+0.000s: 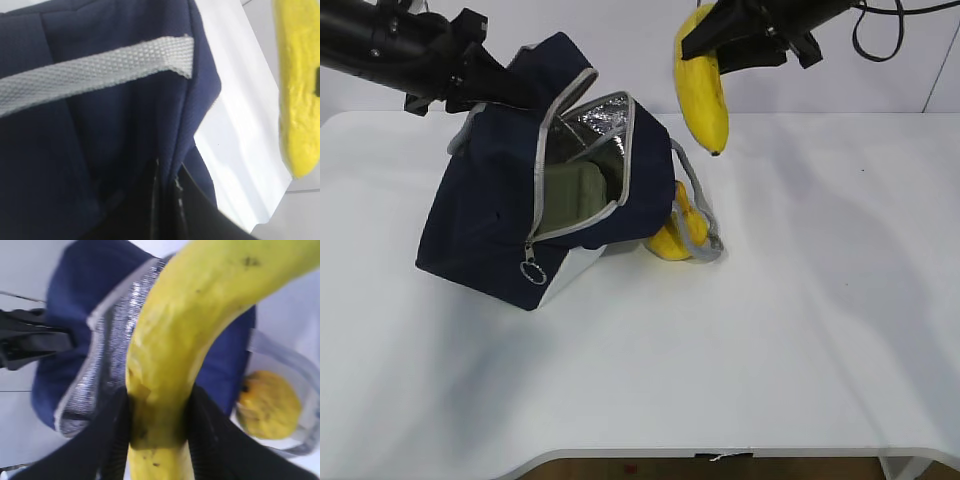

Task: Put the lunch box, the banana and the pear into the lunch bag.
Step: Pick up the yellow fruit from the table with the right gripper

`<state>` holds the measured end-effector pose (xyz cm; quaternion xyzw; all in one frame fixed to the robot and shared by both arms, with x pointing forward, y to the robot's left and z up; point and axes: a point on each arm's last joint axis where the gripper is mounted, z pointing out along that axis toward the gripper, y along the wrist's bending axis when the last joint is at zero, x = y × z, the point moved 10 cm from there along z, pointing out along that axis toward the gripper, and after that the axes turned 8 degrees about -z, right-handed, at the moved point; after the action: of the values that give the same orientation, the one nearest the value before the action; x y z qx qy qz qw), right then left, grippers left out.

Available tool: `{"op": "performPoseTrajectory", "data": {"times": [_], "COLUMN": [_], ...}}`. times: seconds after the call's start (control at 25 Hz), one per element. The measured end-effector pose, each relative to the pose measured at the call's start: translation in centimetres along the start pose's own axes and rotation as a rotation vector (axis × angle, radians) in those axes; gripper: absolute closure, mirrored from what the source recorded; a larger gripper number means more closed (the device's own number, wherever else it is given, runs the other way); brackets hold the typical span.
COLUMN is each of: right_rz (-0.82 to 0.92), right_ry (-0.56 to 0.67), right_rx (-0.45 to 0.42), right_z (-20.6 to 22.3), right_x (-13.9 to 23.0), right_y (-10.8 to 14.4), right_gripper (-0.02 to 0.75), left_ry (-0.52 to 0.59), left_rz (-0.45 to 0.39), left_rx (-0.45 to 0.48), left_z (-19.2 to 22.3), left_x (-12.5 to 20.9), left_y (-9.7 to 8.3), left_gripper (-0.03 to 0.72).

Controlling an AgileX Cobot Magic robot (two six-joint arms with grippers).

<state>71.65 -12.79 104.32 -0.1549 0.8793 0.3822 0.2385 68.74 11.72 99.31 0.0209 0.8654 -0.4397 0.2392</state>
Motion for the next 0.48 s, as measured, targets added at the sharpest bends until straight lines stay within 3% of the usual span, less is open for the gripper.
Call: {"op": "performPoseTrajectory", "data": {"times": [0.36,0.48], "right_rz": [-0.087,-0.095], "right_ry": [0.043,0.072], "right_rx": [-0.121,-0.147], "right_z": [3.2,4.8], "right_x": [1.0,1.7], "right_y": [5.7,6.5], "right_gripper": [0.47,0.47], "left_ry": [0.0,0.001], "left_rz": [-0.003,-0.003], "left_rx": [0.007,0.007], "left_z": [0.0,0.0], "left_x": [0.0,0.0], "left_y": [-0.1,-0.1], "left_gripper": [0.696,0.696]}}
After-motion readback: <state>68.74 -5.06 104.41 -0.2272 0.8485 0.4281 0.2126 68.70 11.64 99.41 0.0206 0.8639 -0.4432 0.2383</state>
